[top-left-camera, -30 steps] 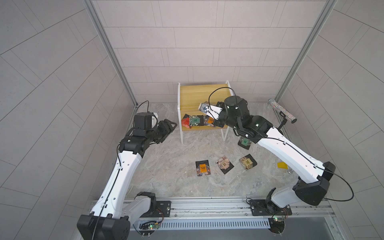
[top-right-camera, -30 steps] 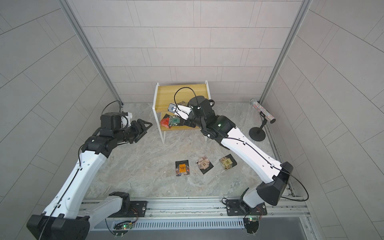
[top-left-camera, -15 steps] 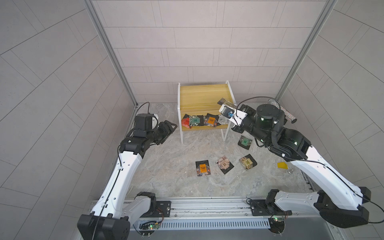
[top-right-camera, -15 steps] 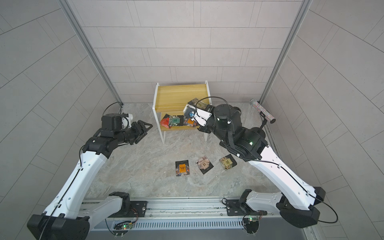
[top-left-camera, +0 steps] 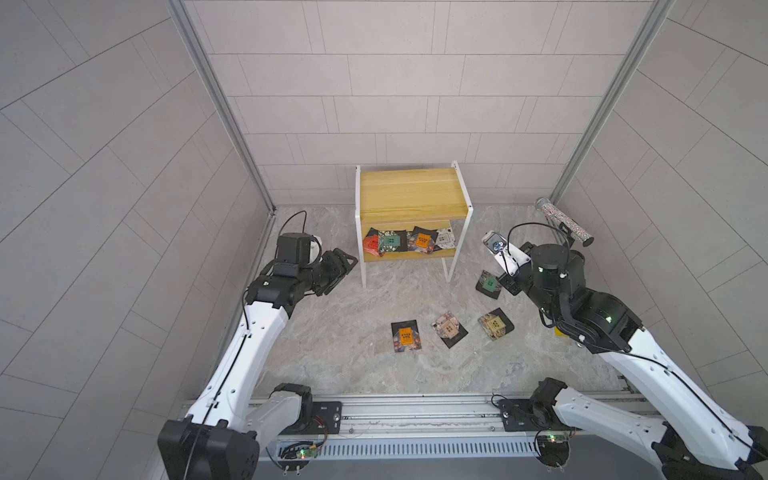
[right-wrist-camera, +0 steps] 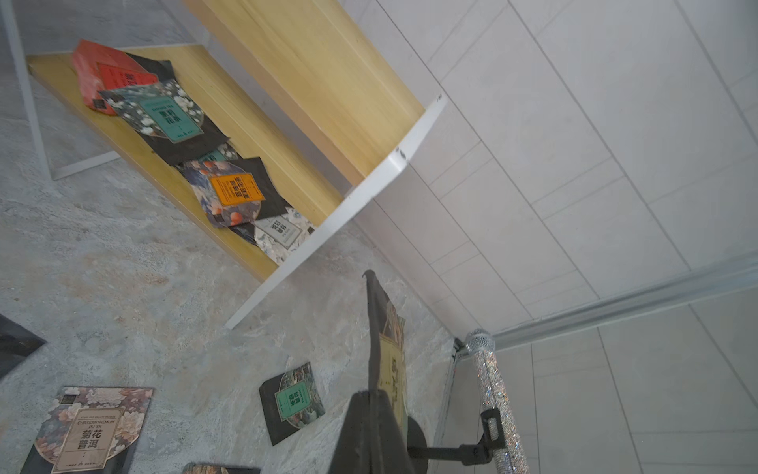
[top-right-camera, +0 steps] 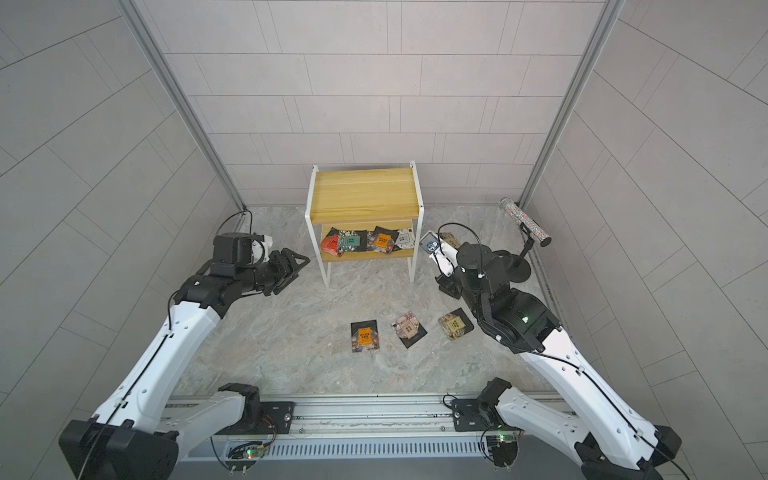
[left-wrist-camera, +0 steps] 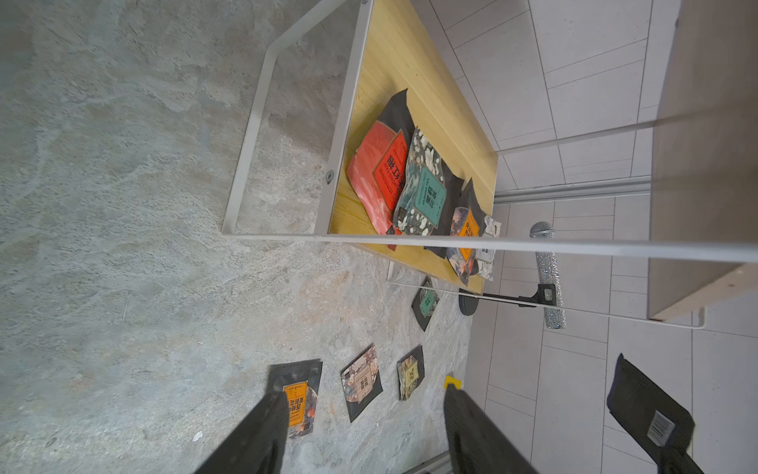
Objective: Remove the tea bags from the shelf
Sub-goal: Place the tea bag at the center of the board.
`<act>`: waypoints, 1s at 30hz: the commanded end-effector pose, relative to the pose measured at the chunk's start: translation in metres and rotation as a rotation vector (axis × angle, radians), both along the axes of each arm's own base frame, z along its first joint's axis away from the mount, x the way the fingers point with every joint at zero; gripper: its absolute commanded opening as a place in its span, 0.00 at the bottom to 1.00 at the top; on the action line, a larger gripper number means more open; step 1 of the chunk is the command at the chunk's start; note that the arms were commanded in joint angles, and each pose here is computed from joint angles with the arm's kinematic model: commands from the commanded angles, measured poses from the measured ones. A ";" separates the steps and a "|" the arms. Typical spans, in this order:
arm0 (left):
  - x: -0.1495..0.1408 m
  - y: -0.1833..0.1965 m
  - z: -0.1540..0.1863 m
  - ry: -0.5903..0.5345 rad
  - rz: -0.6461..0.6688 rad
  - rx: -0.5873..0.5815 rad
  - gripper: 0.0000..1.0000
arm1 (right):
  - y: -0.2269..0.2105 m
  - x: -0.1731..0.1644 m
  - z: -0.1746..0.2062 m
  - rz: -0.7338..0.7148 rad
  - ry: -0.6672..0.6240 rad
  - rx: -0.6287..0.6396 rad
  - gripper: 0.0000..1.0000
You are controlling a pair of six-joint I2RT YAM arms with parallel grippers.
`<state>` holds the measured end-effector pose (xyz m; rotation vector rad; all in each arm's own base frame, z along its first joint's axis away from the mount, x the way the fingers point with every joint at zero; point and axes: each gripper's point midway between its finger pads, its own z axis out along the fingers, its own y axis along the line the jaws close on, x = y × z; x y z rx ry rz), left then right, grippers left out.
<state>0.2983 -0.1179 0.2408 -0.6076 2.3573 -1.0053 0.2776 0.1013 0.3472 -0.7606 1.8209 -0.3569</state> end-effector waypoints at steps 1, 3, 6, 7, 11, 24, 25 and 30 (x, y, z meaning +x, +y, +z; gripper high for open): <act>-0.001 -0.005 -0.007 0.002 -0.034 0.009 0.68 | -0.012 0.010 -0.023 -0.091 0.050 0.099 0.00; -0.002 -0.006 -0.009 0.012 -0.042 0.003 0.67 | -0.017 0.019 -0.034 -0.135 0.068 0.126 0.00; -0.004 -0.006 -0.014 0.022 -0.045 0.004 0.67 | -0.022 0.031 -0.049 -0.186 0.094 0.185 0.00; -0.005 -0.006 -0.015 0.022 -0.045 0.004 0.67 | -0.023 0.035 -0.054 -0.200 0.106 0.203 0.00; -0.008 -0.006 -0.018 0.024 -0.048 0.005 0.67 | -0.037 0.055 -0.070 -0.297 0.136 0.279 0.00; -0.009 -0.007 -0.026 0.039 -0.054 0.007 0.67 | -0.075 0.139 -0.132 -0.555 0.188 0.313 0.00; -0.009 -0.006 -0.026 0.040 -0.052 0.007 0.67 | -0.076 0.145 -0.136 -0.558 0.189 0.312 0.00; -0.010 -0.005 -0.029 0.049 -0.046 0.015 0.67 | -0.087 0.181 -0.160 -0.603 0.194 0.302 0.00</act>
